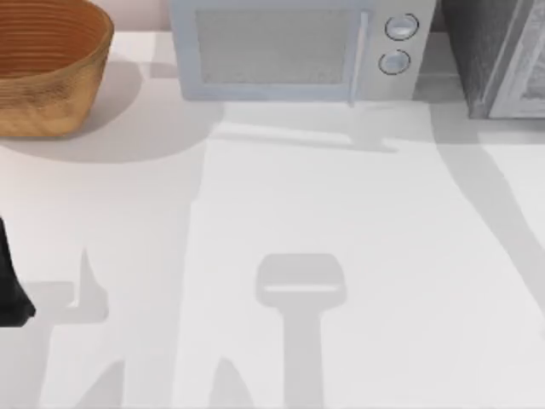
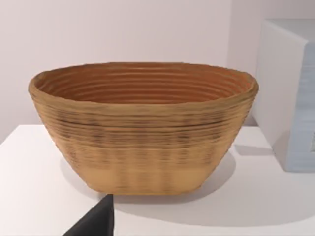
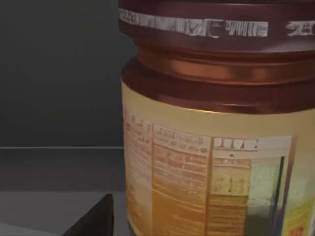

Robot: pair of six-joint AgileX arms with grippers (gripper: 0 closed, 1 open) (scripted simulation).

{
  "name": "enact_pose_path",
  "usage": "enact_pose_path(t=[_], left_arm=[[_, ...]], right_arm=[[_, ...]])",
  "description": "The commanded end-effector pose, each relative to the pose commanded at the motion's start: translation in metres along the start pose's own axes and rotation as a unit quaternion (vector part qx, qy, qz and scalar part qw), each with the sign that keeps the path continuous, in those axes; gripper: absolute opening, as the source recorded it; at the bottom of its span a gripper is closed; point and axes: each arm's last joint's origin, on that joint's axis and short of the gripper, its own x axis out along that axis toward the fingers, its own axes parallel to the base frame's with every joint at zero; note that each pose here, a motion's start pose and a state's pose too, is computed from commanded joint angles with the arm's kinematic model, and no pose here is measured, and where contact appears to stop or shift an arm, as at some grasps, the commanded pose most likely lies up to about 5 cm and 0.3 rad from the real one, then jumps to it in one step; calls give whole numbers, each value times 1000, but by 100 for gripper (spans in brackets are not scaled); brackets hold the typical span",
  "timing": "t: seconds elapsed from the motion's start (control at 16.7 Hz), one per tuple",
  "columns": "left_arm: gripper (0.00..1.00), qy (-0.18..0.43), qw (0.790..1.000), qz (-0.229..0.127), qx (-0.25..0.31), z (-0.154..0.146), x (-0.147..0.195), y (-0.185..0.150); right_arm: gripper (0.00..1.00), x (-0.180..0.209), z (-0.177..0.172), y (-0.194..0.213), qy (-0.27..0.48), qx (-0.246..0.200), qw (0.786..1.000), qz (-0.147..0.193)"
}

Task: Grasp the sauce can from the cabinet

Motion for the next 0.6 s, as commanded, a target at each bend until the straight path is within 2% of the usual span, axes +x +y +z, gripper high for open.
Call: enact_pose_path(t=[0.36, 0.6], left_arm=[[100, 0, 1000, 0, 0, 0, 0, 0], [100, 0, 1000, 0, 0, 0, 0, 0]], right_arm=[[100, 3, -1, 3, -1, 0, 1000, 0], [100, 26, 2, 5, -2, 1, 1000, 1]])
